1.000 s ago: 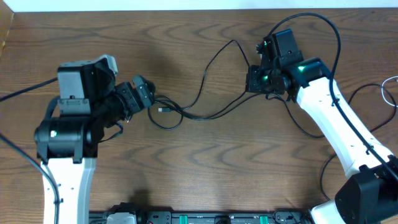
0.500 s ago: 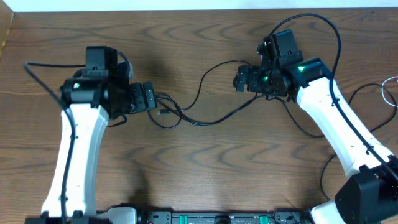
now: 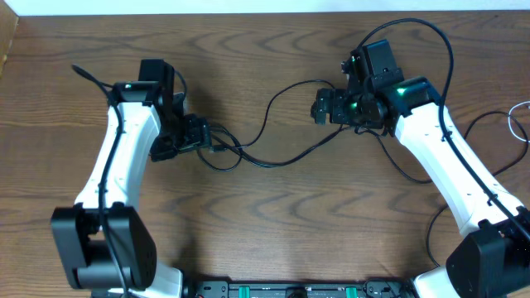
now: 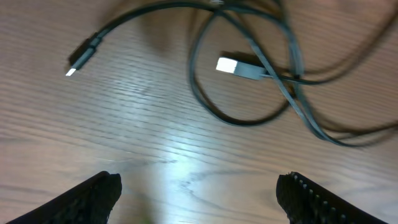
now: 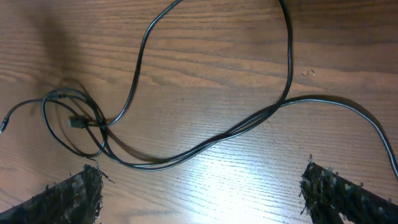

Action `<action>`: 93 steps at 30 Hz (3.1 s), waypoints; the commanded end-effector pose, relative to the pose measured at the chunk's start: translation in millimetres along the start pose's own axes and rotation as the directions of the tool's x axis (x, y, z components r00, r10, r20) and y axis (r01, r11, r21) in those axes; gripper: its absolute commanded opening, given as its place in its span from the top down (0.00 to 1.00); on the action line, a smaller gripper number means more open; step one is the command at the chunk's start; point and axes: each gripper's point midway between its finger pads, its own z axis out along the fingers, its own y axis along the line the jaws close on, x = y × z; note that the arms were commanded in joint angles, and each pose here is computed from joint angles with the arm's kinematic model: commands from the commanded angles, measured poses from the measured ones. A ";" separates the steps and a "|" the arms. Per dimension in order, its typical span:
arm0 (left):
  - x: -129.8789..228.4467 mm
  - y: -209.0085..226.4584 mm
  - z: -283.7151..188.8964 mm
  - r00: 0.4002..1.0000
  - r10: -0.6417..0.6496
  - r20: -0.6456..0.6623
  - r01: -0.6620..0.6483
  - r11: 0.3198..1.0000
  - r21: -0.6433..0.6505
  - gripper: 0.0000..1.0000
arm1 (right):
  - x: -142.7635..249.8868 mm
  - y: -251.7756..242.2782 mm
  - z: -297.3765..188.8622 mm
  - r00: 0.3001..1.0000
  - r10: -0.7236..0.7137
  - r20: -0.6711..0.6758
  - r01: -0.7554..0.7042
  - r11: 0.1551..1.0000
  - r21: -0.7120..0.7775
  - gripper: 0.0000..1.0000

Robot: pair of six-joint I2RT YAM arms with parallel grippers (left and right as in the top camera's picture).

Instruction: Untangle cables

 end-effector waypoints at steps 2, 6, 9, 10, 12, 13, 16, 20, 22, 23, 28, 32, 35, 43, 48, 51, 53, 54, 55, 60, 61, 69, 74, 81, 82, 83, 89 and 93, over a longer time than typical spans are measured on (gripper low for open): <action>-2.6 14.5 13.7 0.999 -0.029 -0.030 0.027 0.996 -0.081 0.15 | 0.5 -0.4 -0.3 1.000 -0.007 -0.005 0.007 1.000 -0.004 0.01; -4.6 15.2 27.7 0.998 -0.032 -0.059 0.026 0.996 -0.089 0.15 | 0.4 -0.3 -0.3 1.000 -0.007 -0.005 0.007 1.000 -0.004 0.01; -4.9 12.9 38.1 0.996 -0.024 -0.081 0.017 0.995 -0.095 0.15 | 0.5 -0.4 -0.3 1.000 -0.007 -0.005 0.007 1.000 -0.004 0.01; -5.6 12.1 40.9 0.996 -0.022 -0.084 0.014 0.995 -0.096 0.15 | 0.5 -0.4 -0.3 1.000 -0.007 -0.005 0.007 1.000 -0.004 0.01; -6.9 9.5 46.1 0.996 -0.014 -0.087 0.005 0.995 -0.096 0.15 | 0.5 -0.4 -0.3 1.000 -0.007 -0.005 0.007 1.000 -0.004 0.01; -8.2 8.3 48.6 0.996 -0.010 -0.086 0.002 0.995 -0.096 0.15 | 0.5 -0.4 -0.3 1.000 -0.007 -0.005 0.007 1.000 -0.004 0.01; -12.1 5.6 56.5 0.996 -0.003 -0.084 -0.005 0.995 -0.095 0.15 | 0.6 -0.4 -0.3 1.000 -0.007 -0.005 0.007 1.000 -0.004 0.01; -13.5 5.7 65.1 0.995 -0.004 -0.095 -0.005 0.995 -0.098 0.15 | 0.8 -0.3 -0.2 1.000 -0.008 -0.006 0.007 1.000 -0.004 0.01; -13.4 6.4 70.1 0.994 -0.007 -0.106 -0.003 0.995 -0.101 0.15 | 1.2 -0.1 -0.2 1.000 -0.008 -0.007 0.008 1.000 -0.004 0.01; -13.2 6.7 72.2 0.994 -0.008 -0.110 -0.003 0.995 -0.103 0.15 | 1.2 -0.1 -0.2 1.000 -0.008 -0.007 0.008 1.000 -0.004 0.01; -16.3 6.9 80.3 0.994 -0.008 -0.112 -0.004 0.995 -0.103 0.15 | 1.1 -0.1 -0.2 1.000 -0.008 -0.007 0.008 1.000 -0.004 0.01; -21.0 5.7 81.1 0.996 -0.005 -0.094 -0.004 0.995 -0.098 0.23 | 2.1 1.7 0.2 1.000 -0.013 -0.008 0.013 1.000 -0.006 0.01; -25.3 5.3 82.2 0.997 -0.002 -0.076 -0.005 0.995 -0.097 0.26 | 2.2 1.7 0.2 1.000 -0.013 -0.009 0.013 1.000 -0.005 0.01; -31.4 9.2 89.0 0.999 0.003 -0.039 -0.007 0.993 -0.114 0.26 | 2.9 1.4 0.1 1.000 -0.012 -0.012 0.012 1.000 -0.004 0.01; -29.1 11.1 99.0 1.000 0.004 -0.029 -0.007 0.994 -0.111 0.26 | 3.5 1.1 0.1 1.000 -0.012 -0.014 0.011 1.000 -0.003 0.01; -27.1 11.9 101.1 0.999 0.003 -0.033 -0.007 0.994 -0.112 0.28 | 3.5 1.1 0.1 1.000 -0.012 -0.014 0.011 1.000 -0.003 0.01; -27.5 11.9 101.2 0.999 0.003 -0.032 -0.007 0.994 -0.112 0.32 | 3.5 1.1 0.1 1.000 -0.012 -0.014 0.011 1.000 -0.003 0.01; -27.9 11.9 101.5 1.000 0.004 -0.030 -0.007 0.994 -0.112 0.35 | 3.5 1.1 0.1 1.000 -0.012 -0.014 0.011 1.000 -0.003 0.01; -28.1 12.7 101.4 1.000 0.004 -0.029 -0.007 0.993 -0.117 0.37 | 3.5 1.1 0.1 1.000 -0.012 -0.014 0.011 1.000 -0.003 0.01; -30.0 16.5 101.1 1.000 0.005 -0.019 -0.008 0.990 -0.139 0.38 | 4.3 0.7 0.1 1.000 -0.011 -0.017 0.011 1.000 -0.002 0.01; -30.3 16.5 101.1 1.000 0.005 -0.018 -0.008 0.990 -0.139 0.38 | 4.4 0.9 0.2 1.000 -0.011 -0.017 0.011 1.000 -0.002 0.01; -30.0 17.1 104.0 1.000 0.005 -0.017 -0.008 0.990 -0.139 0.44 | 5.3 0.3 0.1 1.000 -0.010 -0.021 0.010 1.000 0.000 0.01; -24.5 19.1 108.9 1.000 0.004 -0.028 -0.008 0.990 -0.142 0.47 | 5.3 0.3 0.1 1.000 -0.010 -0.021 0.010 1.000 0.000 0.01; -24.4 19.2 109.1 1.000 0.004 -0.028 -0.008 0.990 -0.142 0.68 | 6.2 -0.1 0.1 1.000 -0.009 -0.025 0.009 1.000 0.002 0.01; -24.5 19.1 109.1 1.000 0.004 -0.028 -0.008 0.990 -0.141 0.78 | 6.5 -0.1 0.1 1.000 -0.009 -0.026 0.009 1.000 0.002 0.01; -24.4 19.1 108.9 1.000 0.004 -0.029 -0.008 0.990 -0.141 0.92 | 6.5 -0.2 0.1 1.000 -0.009 -0.026 0.009 1.000 0.002 0.01; -24.0 16.1 102.2 1.000 0.010 -0.025 -0.013 0.992 -0.127 0.92 | 10.5 5.9 -0.1 0.994 -0.102 -0.044 0.100 0.994 -0.038 0.01; -31.3 5.5 71.7 0.996 0.082 0.036 -0.079 0.993 -0.090 0.93 | 19.5 28.3 -3.0 0.949 -0.313 -0.047 0.299 0.936 -0.186 0.01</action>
